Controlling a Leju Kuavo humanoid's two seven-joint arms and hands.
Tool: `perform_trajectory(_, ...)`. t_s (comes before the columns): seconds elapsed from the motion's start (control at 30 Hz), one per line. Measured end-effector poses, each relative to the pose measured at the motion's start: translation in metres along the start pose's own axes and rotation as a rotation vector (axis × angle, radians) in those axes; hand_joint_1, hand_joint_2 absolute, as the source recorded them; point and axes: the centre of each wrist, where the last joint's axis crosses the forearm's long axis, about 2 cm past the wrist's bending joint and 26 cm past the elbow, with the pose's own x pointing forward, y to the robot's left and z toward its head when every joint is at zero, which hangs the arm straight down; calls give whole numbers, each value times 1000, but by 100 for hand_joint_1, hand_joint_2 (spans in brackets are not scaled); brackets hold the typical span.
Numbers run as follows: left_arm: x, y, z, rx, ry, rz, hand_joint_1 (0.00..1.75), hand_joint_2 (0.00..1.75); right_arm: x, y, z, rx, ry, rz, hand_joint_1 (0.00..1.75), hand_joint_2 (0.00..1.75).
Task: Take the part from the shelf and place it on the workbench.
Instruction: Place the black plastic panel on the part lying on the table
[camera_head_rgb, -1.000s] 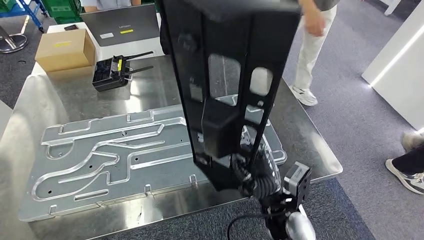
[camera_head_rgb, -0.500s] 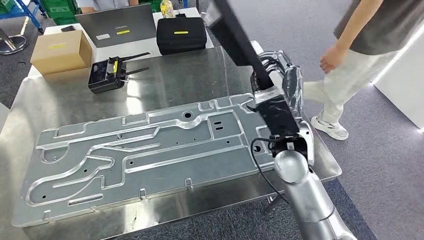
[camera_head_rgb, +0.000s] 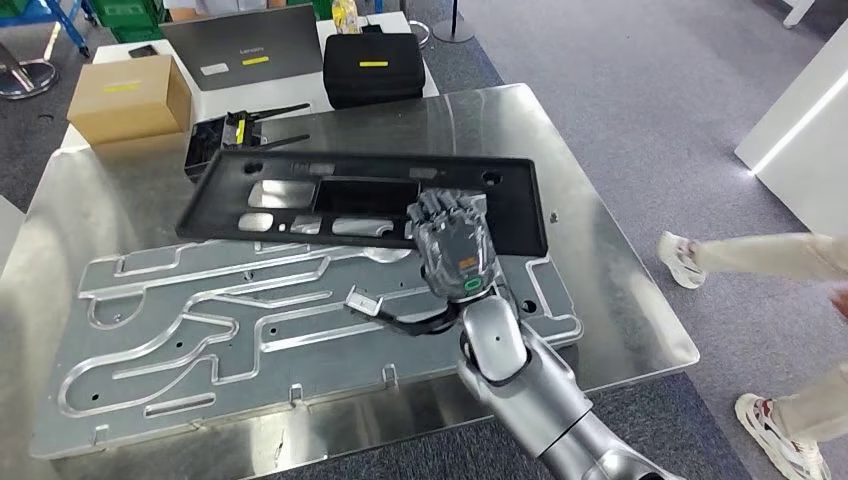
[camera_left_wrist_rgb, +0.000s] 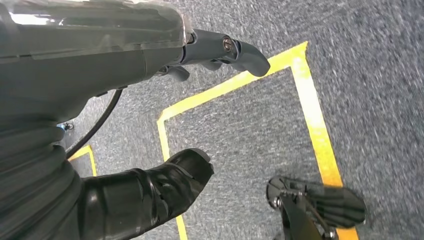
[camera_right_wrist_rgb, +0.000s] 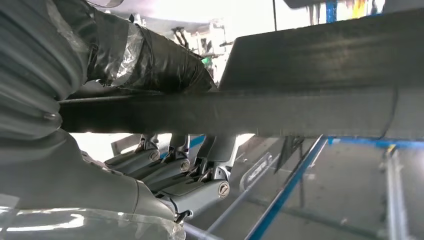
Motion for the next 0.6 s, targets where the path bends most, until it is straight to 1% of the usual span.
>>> perform_trajectory(0.13,0,-2,0,-9,-3,-13,0,175,21,25,22,103,-21,-1,175,175)
perform_trajectory(0.4,-1,-4,1,-14,-13,-31,0,175,38,48,53,236,-38,9,175,175)
perform_trajectory(0.53,-1,-4,1,-13,-30,-40,0,175,41,55,64,282,-45,17,0,0)
perform_trajectory(0.57,0,-5,1,-11,-35,-46,0,175,42,57,68,298,-49,19,0,0)
perform_trajectory(0.6,0,-5,1,-9,-38,-50,0,131,43,59,73,314,-54,20,0,0)
